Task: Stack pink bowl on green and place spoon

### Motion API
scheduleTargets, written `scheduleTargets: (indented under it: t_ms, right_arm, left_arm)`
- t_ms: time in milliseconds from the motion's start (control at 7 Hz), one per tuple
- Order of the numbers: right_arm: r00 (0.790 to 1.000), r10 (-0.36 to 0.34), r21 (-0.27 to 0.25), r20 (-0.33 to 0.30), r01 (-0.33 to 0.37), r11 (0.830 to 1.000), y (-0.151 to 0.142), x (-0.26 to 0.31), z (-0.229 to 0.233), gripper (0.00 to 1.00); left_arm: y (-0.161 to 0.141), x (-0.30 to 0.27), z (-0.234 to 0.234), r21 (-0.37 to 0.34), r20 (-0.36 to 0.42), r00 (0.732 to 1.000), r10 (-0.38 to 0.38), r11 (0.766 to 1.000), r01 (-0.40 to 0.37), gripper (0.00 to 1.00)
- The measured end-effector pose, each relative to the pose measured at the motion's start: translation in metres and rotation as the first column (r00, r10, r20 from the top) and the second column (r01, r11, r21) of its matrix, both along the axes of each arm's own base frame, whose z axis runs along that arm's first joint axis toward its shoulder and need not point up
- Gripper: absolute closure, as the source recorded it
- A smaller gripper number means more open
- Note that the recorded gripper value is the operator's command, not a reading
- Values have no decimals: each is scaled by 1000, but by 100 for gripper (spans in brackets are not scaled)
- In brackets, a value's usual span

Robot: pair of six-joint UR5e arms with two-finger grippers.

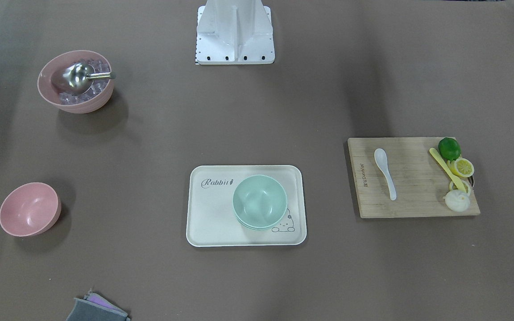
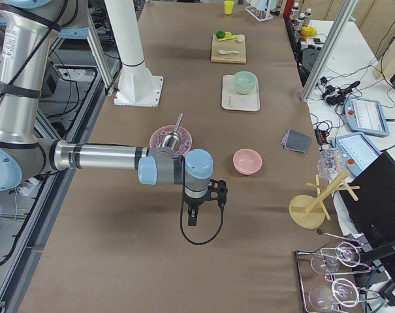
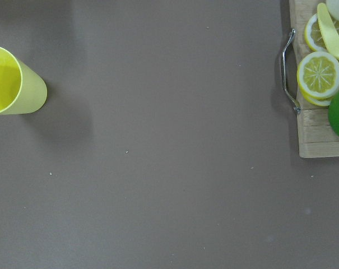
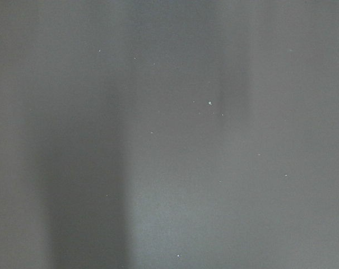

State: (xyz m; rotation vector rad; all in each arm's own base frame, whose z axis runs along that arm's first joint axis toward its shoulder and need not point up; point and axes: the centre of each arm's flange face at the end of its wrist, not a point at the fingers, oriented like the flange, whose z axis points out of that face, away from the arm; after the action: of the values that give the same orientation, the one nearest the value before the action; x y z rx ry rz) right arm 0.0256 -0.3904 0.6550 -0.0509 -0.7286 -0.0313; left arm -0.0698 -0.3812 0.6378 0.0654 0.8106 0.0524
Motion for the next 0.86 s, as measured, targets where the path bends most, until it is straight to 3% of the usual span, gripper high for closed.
scheduleTargets:
  t_ms: [429,857]
  right_arm:
    - [1000,0,6,1,0,1000,-3,0,-3,0]
    - [1000,-2,62,7,2,998,-22,-3,-23,0]
  left_arm:
    - [-2,0,-7,21,0,1000,0,1000,0,2]
    - [-18,-1,-28,126,4,1000,-6,992,5,2]
